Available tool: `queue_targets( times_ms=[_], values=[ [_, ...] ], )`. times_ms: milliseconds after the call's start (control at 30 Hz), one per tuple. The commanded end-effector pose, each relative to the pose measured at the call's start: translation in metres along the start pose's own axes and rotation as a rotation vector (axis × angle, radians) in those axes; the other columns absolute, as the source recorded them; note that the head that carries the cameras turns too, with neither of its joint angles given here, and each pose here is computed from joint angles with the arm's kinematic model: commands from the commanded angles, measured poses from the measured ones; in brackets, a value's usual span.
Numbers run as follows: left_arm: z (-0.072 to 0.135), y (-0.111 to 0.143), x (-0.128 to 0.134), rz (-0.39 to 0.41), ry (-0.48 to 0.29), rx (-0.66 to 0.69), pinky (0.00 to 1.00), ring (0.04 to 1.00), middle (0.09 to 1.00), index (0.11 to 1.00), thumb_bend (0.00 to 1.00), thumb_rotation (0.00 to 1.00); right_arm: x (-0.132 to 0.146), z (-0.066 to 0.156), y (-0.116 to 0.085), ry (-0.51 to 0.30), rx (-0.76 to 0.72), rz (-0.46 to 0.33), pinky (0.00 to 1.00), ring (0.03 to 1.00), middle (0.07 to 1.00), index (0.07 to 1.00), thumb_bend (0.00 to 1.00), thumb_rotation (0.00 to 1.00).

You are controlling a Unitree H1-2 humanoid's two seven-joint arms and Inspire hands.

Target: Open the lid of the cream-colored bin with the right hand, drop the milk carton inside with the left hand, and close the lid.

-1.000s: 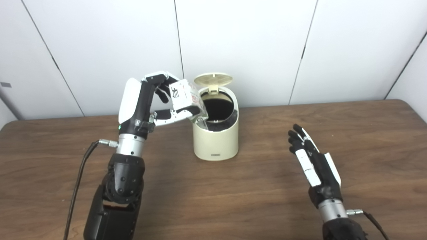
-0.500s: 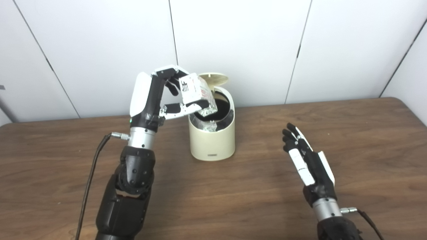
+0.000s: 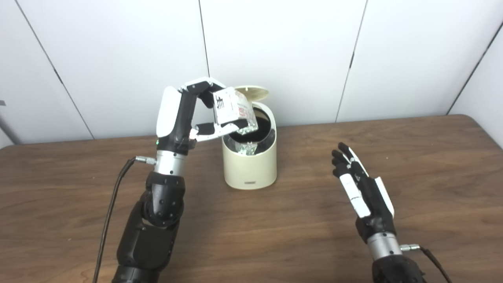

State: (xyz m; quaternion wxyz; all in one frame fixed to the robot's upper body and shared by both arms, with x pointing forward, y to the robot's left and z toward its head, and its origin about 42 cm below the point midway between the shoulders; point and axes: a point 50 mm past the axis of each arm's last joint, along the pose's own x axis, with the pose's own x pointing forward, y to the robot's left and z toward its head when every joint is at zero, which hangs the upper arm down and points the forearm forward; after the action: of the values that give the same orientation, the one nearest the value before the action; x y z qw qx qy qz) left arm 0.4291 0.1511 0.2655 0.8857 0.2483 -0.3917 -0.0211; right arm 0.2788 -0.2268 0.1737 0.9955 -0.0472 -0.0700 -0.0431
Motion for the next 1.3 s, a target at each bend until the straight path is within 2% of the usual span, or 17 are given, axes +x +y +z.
queue_targets(
  times_ms=[0,167,433,600,800,933,1267],
  values=[
    [0.014,0.009,0.023,0.051,-0.099,-0.003,0.38,0.431,0.508,0.482,0.48,0.0,0.004,0.016,-0.001,-0.087,0.01,-0.01,0.86,0.897,0.897,0.928,0.55,0.83],
    [0.01,0.007,0.021,0.023,-0.11,0.023,0.37,0.433,0.533,0.488,0.48,0.0,0.004,0.017,0.0,-0.088,0.024,-0.003,0.87,0.902,0.899,0.932,0.54,0.82],
    [0.005,0.005,0.019,-0.011,-0.129,0.061,0.41,0.451,0.525,0.469,0.48,0.0,0.005,0.019,0.002,-0.092,0.038,-0.006,0.86,0.904,0.9,0.935,0.53,0.81],
    [-0.004,0.005,0.018,-0.044,-0.159,0.138,0.4,0.454,0.52,0.458,0.48,0.0,0.004,0.014,0.001,-0.085,0.028,0.001,0.82,0.885,0.893,0.914,0.55,0.81],
    [-0.014,0.002,0.017,-0.034,-0.223,0.237,0.38,0.448,0.506,0.448,0.48,0.0,0.004,0.008,-0.003,-0.087,0.015,0.007,0.83,0.871,0.875,0.902,0.58,0.83],
    [-0.017,-0.002,0.016,-0.027,-0.252,0.255,0.38,0.452,0.499,0.45,0.48,0.0,0.003,0.006,-0.005,-0.088,-0.016,0.02,0.81,0.868,0.872,0.902,0.58,0.87],
    [-0.018,-0.004,0.017,-0.018,-0.26,0.235,0.38,0.452,0.51,0.453,0.48,0.0,0.003,0.008,-0.005,-0.081,0.011,0.026,0.82,0.876,0.871,0.907,0.57,0.86]
  ],
)
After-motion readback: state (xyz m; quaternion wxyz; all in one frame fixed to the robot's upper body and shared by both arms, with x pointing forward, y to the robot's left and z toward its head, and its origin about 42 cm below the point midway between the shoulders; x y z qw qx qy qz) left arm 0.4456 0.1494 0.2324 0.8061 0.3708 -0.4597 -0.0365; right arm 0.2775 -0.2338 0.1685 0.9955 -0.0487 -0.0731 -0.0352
